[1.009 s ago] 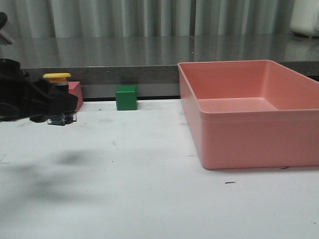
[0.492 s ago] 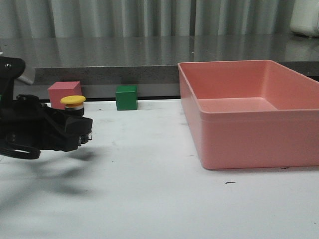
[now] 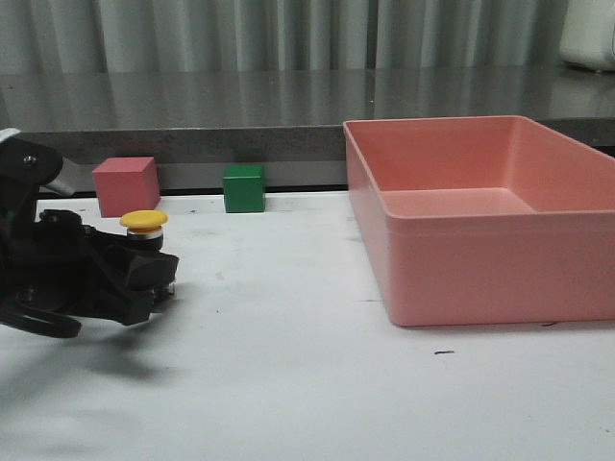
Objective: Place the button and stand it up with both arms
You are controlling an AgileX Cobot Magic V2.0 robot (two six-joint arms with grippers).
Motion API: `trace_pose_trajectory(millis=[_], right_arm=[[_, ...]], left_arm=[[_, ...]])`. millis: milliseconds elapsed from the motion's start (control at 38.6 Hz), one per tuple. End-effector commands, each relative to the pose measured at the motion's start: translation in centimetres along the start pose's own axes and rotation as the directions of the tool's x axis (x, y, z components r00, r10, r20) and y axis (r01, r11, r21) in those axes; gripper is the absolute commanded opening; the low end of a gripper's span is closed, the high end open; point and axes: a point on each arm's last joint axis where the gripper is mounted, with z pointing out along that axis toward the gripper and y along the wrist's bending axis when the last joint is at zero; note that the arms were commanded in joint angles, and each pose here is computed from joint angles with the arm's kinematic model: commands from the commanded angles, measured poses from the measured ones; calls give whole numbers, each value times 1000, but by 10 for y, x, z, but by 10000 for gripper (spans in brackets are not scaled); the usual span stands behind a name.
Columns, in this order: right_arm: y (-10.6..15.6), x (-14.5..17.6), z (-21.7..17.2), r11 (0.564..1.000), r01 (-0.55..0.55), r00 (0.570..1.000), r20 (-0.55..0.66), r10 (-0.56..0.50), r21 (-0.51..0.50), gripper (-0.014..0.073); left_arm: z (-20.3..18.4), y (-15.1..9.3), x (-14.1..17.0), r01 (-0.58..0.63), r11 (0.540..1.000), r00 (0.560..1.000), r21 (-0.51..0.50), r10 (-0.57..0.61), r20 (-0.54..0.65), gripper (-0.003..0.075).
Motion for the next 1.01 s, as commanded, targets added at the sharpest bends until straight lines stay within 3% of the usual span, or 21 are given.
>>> trace_pose_trajectory(millis=[0,129,311,440,595,984], right_arm=[[2,-16,-2,1000,17,995,97,-16,-8,-70],[2,-16,-2,1000,17,995,97,-16,-8,-70],[2,-16,-2,1000,17,995,97,-16,-8,-70],[2,-16,-2,1000,17,995,97,-16,-8,-70],[2,-16,-2,1000,17,995,97,-16,-8,-70],[2,-16,-2,1000,17,995,97,-16,-8,-70]], left_arm=[[-1,3,-25,-11,1000,986,-19,14,164,265],[-2,3,-26,-11,1000,985,-19,14,171,279],[-4,2,-26,-8,1000,981,-16,11,196,449],[-9,1,-27,-8,1000,981,-16,11,195,517],[-24,-3,-43,-10,1000,982,-20,14,190,517],[-92,-6,-127,53,992,986,-112,-34,164,515]])
